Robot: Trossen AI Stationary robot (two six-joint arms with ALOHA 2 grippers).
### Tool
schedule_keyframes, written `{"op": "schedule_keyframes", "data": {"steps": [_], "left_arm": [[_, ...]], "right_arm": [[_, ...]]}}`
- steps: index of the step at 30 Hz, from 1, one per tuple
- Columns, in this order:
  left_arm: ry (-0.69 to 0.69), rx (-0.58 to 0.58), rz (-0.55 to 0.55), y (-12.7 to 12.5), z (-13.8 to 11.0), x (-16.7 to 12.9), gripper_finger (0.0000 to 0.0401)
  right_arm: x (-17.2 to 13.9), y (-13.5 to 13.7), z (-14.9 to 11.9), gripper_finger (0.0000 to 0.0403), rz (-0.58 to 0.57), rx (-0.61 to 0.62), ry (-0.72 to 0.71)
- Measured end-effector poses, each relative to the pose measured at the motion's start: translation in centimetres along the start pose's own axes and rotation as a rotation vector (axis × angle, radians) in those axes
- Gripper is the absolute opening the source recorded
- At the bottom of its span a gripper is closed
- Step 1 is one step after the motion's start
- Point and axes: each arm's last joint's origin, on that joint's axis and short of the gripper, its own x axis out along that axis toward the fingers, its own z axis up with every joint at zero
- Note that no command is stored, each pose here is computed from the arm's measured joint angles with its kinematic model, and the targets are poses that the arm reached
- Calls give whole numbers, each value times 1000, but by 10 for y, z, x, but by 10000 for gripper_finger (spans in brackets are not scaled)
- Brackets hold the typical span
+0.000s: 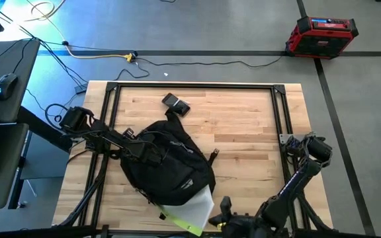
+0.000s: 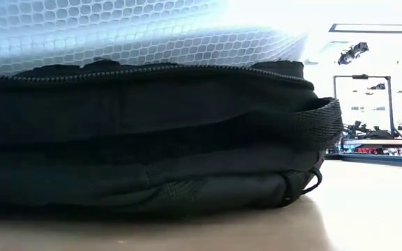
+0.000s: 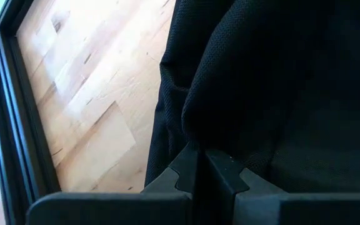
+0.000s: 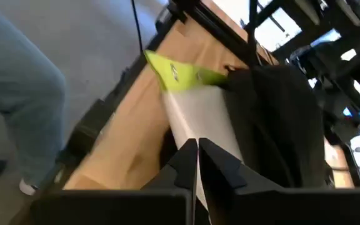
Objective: Unpack backpack
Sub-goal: Remove the green zip bag from the black backpack
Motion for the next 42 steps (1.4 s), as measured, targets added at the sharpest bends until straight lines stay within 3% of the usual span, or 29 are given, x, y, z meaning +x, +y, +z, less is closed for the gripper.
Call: {"op": "schedule_keyframes", "data": {"steps": [9, 15, 20, 28, 36, 42], "left_arm": [[0, -2, -6, -1, 0, 0, 0], [-2, -5, -13, -1, 0, 0, 0], [-7, -14, -25, -3, 1, 0, 0], [-8, -18, -29, -3, 1, 0, 0], [-11, -23, -37, -4, 2, 0, 0], [-14, -29, -44, -5, 2, 0, 0]], "right_arm": [[19, -20, -5, 121, 7, 105, 63], [28, -22, -13, 182, 96, 46, 95], [48, -7, -27, 218, 126, -94, 144], [71, 3, -46, 229, 117, -302, 224], [40, 8, -15, 229, 7, -391, 214], [30, 12, -19, 230, 13, -415, 265]]}}
